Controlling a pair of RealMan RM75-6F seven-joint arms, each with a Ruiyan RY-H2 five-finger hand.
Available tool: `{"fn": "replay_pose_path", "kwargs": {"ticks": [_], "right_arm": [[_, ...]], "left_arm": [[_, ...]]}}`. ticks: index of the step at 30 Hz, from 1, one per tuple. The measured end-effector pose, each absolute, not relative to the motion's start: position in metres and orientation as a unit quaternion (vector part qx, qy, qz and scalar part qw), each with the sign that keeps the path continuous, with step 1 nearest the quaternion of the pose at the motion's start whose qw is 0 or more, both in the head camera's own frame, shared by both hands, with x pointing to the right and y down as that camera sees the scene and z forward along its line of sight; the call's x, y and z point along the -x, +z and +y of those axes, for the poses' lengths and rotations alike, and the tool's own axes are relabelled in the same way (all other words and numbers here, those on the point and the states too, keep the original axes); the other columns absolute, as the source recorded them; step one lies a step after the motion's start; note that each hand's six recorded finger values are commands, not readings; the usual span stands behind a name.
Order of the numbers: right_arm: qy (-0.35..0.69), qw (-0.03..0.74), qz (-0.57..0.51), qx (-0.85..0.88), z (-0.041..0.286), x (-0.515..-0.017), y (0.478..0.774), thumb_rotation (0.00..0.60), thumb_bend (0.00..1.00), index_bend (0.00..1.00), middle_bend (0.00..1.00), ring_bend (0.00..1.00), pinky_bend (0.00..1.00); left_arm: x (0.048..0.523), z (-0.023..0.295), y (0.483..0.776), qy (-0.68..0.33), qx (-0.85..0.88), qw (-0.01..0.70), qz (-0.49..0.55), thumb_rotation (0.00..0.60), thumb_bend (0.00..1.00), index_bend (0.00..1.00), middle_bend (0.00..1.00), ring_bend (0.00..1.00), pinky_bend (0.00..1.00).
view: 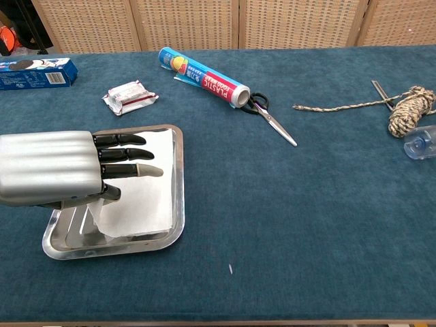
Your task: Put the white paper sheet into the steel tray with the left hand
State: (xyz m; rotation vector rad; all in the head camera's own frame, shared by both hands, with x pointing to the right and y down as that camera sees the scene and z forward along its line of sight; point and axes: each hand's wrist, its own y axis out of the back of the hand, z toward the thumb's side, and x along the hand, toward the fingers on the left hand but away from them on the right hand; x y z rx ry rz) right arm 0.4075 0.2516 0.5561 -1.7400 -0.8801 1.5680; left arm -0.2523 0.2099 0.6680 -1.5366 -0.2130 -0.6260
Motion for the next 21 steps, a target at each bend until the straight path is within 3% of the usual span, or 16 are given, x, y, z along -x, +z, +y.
{"fn": "replay_pose_path", "kwargs": {"ticks": [7,21], "right_arm": [[0.592,0.315,-0.339,0.66,0.2508,-0.408,0.5554,0.6,0.0,0.23,0.0,0.0,0.0],[0.59,0.316,-0.343,0.659,0.2501,-0.4083,0.5547,0.6,0.0,0.23,0.0,0.0,0.0]], "left_arm": [[0.2539,0.2096,0.6672,-0.28,0.681,0.669,-0.098,0.6,0.54,0.71,0.12,0.0,0.0],[0.2527,0.2124,0.6667,-0.277,0.685,0.666,-0.102,0.6,0.37,0.49,0.08,0.0,0.0]]}}
